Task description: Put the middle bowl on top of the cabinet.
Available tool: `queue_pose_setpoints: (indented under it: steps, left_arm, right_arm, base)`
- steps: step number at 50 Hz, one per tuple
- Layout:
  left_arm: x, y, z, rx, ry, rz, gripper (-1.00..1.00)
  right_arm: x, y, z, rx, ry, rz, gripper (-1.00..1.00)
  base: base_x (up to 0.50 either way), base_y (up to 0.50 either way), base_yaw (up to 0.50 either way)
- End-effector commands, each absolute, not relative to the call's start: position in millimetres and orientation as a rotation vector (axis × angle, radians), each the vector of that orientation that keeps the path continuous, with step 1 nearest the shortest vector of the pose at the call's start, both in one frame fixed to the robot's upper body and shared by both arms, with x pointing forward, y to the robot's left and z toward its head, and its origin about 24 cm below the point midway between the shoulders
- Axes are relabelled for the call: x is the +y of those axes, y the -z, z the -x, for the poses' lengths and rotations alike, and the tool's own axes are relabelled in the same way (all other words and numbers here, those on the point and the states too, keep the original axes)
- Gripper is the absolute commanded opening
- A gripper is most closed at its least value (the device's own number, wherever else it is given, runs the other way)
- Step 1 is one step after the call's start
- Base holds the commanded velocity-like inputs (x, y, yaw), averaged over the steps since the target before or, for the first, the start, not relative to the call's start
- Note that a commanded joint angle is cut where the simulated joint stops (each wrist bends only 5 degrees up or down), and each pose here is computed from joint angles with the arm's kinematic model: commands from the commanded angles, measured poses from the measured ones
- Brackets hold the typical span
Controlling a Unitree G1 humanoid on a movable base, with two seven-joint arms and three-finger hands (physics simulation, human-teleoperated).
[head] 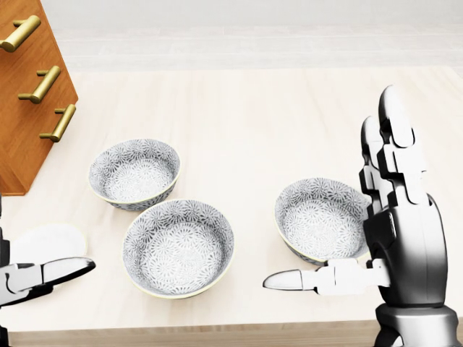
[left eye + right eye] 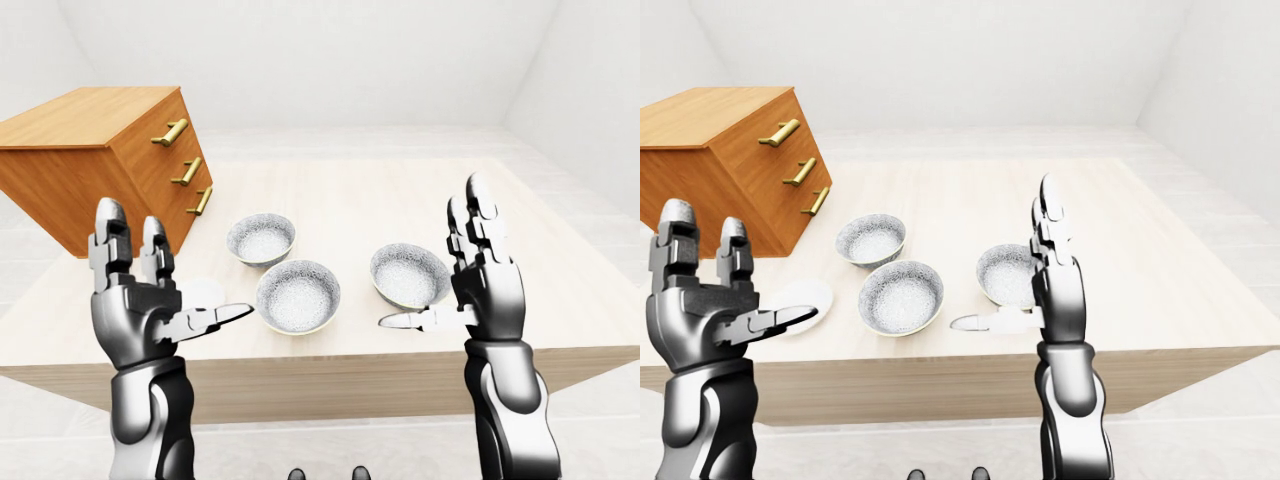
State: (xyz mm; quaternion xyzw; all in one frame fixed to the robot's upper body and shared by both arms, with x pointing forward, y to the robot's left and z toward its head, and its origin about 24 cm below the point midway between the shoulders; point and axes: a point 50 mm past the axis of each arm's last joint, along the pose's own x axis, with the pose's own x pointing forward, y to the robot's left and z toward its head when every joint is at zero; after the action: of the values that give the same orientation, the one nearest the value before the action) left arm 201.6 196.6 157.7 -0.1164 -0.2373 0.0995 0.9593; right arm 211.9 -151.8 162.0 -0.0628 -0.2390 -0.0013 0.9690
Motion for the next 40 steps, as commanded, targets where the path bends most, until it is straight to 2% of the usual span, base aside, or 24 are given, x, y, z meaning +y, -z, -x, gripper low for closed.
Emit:
queue_pose_setpoints:
  steps: [1, 8, 10, 25, 40]
  left_arm:
    - [199, -176, -189, -0.572, -0.223, 0.230, 1.00]
    - [195, -176, -187, -0.567, -0.205, 0.205, 1.00]
    - [198, -173, -190, -0.559, -0.201, 0.254, 1.00]
    - [195, -178, -186, -0.582, -0.167, 0.218, 1.00]
    - [196, -163, -195, -0.505, -0.180, 0.184, 1.00]
  right_arm:
    - [-149, -183, -201, -0.588, -0.008, 0.160, 1.00]
    - [-142, -199, -193, -0.675, -0.031, 0.177, 1.00]
    - [-142, -198, -195, -0.669, -0.032, 0.173, 1.00]
    - [-143, -198, -192, -0.670, -0.027, 0.175, 1.00]
    - [-143, -194, -192, -0.645, -0.025, 0.179, 1.00]
  base:
    - [0.00, 0.00, 0.00]
    - [0.00, 0.00, 0.00]
    - [0.00, 0.00, 0.00]
    - [0.00, 0.00, 0.00]
    - [0.00, 0.00, 0.00]
